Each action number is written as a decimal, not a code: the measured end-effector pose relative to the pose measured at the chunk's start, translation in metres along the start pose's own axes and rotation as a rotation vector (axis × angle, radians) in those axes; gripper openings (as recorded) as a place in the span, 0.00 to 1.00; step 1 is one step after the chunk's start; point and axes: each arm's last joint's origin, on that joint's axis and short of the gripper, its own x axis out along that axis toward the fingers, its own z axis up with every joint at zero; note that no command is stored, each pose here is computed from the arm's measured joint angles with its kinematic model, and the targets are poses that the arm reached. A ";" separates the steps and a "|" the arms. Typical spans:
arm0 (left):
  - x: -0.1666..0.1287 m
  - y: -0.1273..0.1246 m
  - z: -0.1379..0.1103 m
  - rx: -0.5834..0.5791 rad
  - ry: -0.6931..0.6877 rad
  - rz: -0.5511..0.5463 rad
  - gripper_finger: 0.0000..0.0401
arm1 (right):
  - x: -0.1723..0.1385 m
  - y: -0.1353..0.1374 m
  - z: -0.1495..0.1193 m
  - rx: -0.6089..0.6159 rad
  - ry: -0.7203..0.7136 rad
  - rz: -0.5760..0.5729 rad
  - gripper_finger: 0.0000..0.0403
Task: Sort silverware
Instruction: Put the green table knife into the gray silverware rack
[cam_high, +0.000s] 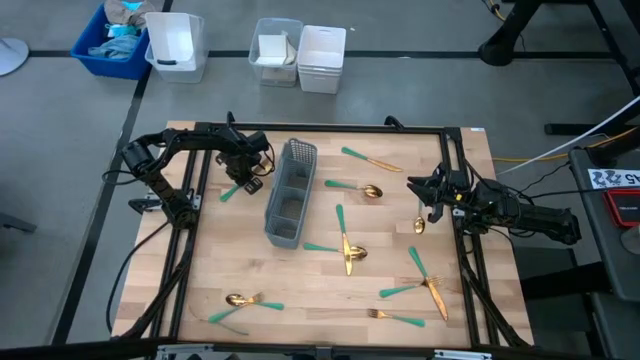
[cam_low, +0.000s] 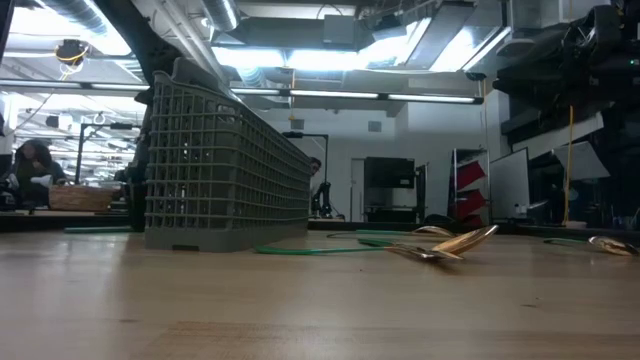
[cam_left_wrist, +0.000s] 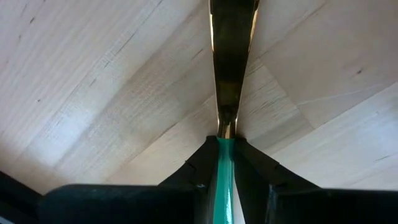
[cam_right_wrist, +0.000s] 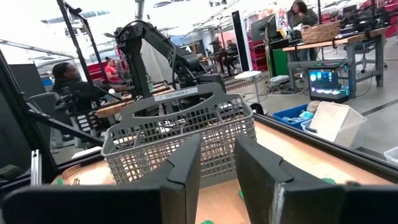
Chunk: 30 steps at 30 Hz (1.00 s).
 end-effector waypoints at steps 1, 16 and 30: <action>0.000 0.000 0.000 0.000 0.000 0.000 0.10 | 0.000 0.000 0.000 0.000 0.000 0.000 0.25; -0.016 0.004 -0.004 -0.011 -0.079 -0.015 0.10 | 0.000 0.000 0.000 -0.001 0.000 0.000 0.25; -0.040 0.006 -0.014 -0.017 -0.190 -0.028 0.10 | 0.000 0.000 0.000 -0.001 0.000 0.000 0.25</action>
